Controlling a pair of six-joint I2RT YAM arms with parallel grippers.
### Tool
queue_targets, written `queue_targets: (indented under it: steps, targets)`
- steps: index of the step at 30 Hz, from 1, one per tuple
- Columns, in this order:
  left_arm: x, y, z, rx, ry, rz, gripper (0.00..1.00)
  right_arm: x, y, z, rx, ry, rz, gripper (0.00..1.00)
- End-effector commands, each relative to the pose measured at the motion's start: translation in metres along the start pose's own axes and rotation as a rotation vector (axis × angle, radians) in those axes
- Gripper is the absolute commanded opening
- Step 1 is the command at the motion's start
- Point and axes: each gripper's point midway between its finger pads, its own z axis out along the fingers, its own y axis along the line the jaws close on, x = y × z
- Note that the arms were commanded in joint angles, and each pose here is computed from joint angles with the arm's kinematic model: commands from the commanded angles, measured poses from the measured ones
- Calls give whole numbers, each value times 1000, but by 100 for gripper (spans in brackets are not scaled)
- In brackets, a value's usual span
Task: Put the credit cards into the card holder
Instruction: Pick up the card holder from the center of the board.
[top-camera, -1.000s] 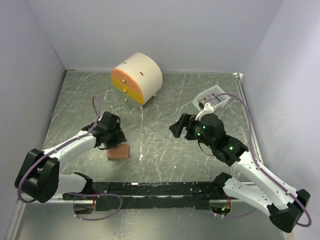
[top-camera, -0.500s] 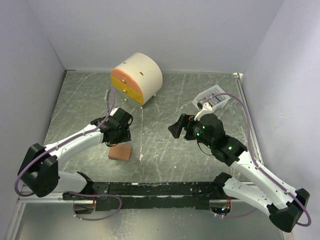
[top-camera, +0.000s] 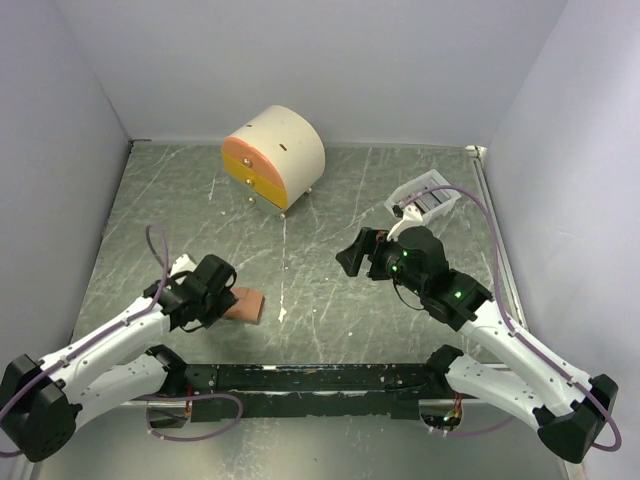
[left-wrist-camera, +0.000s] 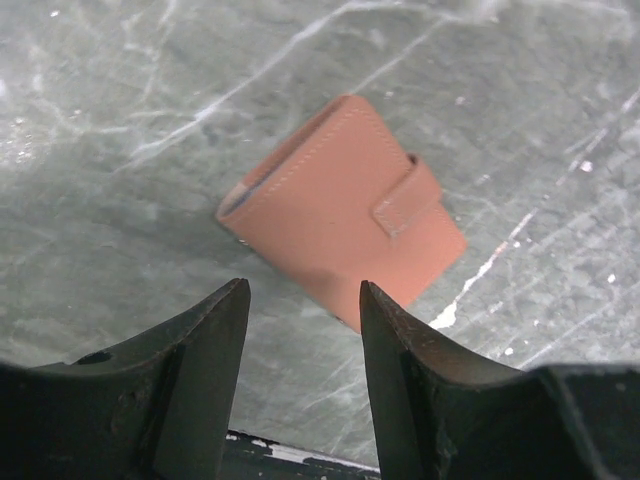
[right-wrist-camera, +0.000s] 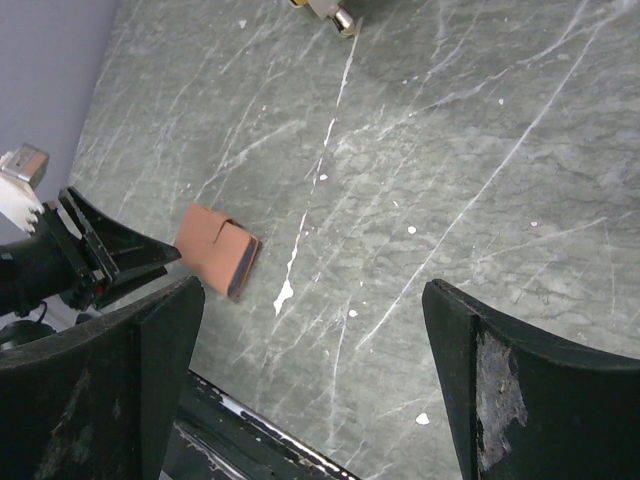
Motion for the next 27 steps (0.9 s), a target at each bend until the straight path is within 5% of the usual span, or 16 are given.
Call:
queue_targets:
  steps: [1, 19, 27]
  targets:
    - [-8, 3, 8, 14, -70, -143, 60, -6, 2, -2, 2, -12, 11, 92]
    - [18, 7, 47, -3, -4, -120, 60, 4, 0, 7, 8, 20, 19, 91]
    - [8, -8, 40, 59, -31, -19, 20, 16, 14, 16, -82, 74, -7, 83]
